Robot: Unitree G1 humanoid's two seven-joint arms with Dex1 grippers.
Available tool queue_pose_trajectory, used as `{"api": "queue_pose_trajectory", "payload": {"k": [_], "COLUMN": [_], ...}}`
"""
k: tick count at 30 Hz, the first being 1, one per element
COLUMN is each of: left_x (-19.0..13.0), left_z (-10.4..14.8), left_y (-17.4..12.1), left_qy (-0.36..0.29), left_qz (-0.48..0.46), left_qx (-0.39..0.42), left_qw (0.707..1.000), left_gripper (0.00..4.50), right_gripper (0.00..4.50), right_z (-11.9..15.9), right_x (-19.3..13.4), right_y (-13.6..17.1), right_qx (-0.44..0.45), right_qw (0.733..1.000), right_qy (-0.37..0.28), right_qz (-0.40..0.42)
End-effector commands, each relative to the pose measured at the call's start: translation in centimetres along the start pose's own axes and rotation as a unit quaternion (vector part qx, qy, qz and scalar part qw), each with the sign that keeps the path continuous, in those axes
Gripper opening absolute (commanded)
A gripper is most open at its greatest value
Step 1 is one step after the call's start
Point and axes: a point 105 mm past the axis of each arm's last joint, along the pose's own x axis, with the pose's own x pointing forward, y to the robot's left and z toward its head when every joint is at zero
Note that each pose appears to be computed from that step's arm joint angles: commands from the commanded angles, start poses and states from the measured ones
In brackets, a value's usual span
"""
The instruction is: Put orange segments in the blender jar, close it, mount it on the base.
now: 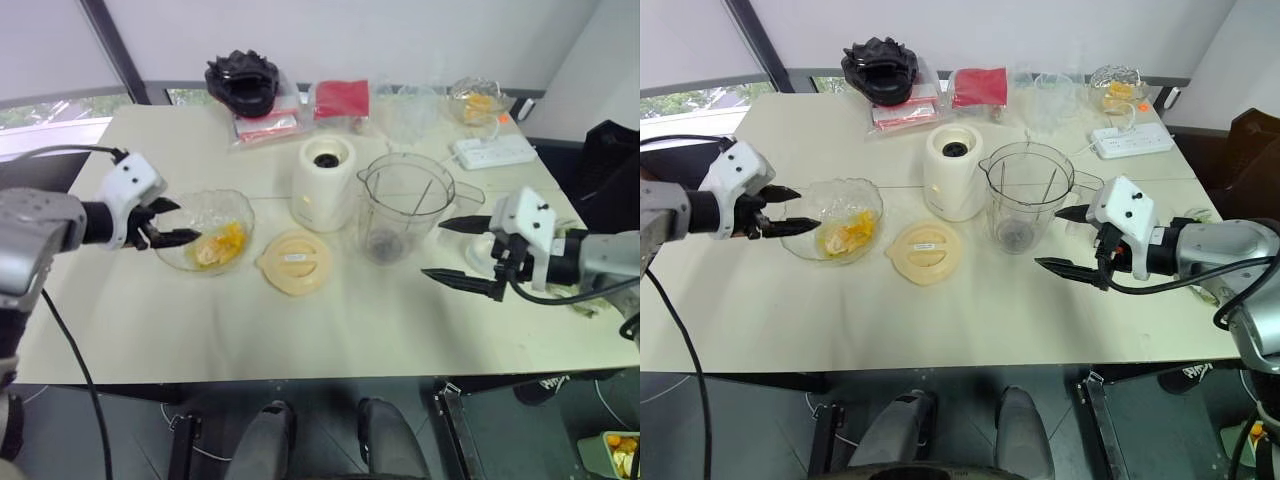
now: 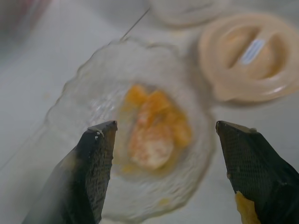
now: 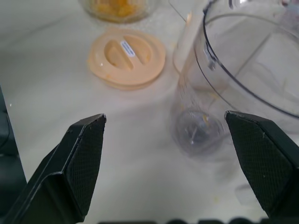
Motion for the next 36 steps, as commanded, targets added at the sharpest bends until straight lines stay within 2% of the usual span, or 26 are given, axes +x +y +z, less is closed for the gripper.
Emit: {"api": "queue_pose_trajectory", "payload": {"k": [1,7,16,24,36], "left_x": [0.7,3.1,5.6,7.1,8.4], "left_z": [-1.0,-0.9,-3.5,-4.9,-4.1], "left_y": [0.7,1.4,1.9,1.6,0.7], "left_qy": [0.063,0.133,0.198,0.205,0.187], "left_qz": [-0.013,-0.042,-0.028,-0.021,-0.036], "left_qx": [-0.024,-0.065,-0.081,-0.076,-0.084], "left_qw": [0.998,0.988,0.977,0.975,0.978], "left_gripper": [3.56,3.56,3.56,3.56,3.56], "right_gripper": [4.26,4.26,4.26,4.26,4.26], "right_z": [0.7,0.1,0.2,0.2,0.0], "right_x": [0.3,0.6,0.2,-0.4,-0.5], "right_y": [0.9,1.6,2.1,2.5,2.5], "right_qx": [-0.016,-0.014,-0.013,-0.01,-0.011], "right_qw": [1.0,0.999,0.999,0.999,0.999], "right_qy": [-0.008,0.005,0.009,0.014,0.02], "right_qz": [0.014,0.031,0.037,0.032,0.027]}}
